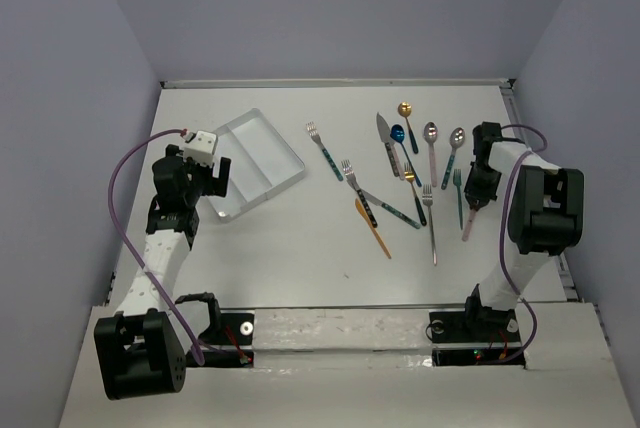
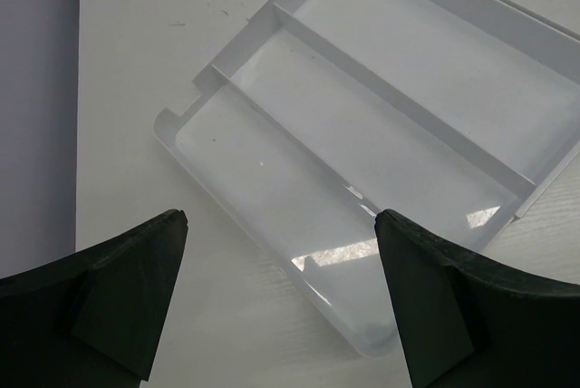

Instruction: Sort the eating utensils into containers

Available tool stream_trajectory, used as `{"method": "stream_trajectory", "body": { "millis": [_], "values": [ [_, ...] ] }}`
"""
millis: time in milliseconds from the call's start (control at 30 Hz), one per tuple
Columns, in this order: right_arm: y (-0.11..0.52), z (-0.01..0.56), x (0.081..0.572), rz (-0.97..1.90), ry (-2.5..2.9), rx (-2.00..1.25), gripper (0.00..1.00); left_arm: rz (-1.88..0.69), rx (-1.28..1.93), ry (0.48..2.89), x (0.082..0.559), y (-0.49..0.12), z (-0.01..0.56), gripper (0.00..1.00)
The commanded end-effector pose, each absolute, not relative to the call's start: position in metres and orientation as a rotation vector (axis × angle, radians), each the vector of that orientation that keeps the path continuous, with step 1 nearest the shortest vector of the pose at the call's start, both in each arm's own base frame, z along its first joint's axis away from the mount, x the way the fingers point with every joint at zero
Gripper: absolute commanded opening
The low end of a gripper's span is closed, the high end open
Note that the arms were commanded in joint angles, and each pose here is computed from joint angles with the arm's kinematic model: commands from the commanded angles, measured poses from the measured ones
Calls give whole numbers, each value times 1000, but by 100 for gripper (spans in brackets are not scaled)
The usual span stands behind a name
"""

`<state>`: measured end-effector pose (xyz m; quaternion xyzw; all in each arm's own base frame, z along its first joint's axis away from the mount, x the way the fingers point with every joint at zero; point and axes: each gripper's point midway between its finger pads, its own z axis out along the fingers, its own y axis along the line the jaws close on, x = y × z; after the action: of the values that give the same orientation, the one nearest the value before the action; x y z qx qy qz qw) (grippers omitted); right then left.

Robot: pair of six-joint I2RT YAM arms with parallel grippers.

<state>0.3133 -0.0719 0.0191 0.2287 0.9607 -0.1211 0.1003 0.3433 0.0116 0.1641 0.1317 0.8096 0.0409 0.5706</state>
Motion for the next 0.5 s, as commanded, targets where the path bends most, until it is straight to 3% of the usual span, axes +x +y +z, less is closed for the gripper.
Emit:
{"method": "stream_trajectory", "body": {
  "millis": [0, 133, 233, 267, 367, 467],
  "values": [
    [-88, 16, 309, -486, 2820, 696, 0, 132, 293, 1848, 349, 18, 177, 99],
    [-94, 55, 327, -516, 2706, 684, 0, 143, 272, 1847, 349, 22, 174, 99],
    [-57, 138, 376, -457, 2493, 514, 0, 179, 210, 1847, 349, 36, 175, 99],
    [-59, 139, 375, -477, 2493, 509, 0, 180, 201, 1846, 349, 37, 175, 99],
    [24, 237, 429, -330, 2259, 271, 0, 205, 142, 1847, 347, 51, 176, 99],
    [145, 270, 456, -101, 2174, -69, 0, 231, 87, 1846, 345, 65, 176, 99]
  ]
}}
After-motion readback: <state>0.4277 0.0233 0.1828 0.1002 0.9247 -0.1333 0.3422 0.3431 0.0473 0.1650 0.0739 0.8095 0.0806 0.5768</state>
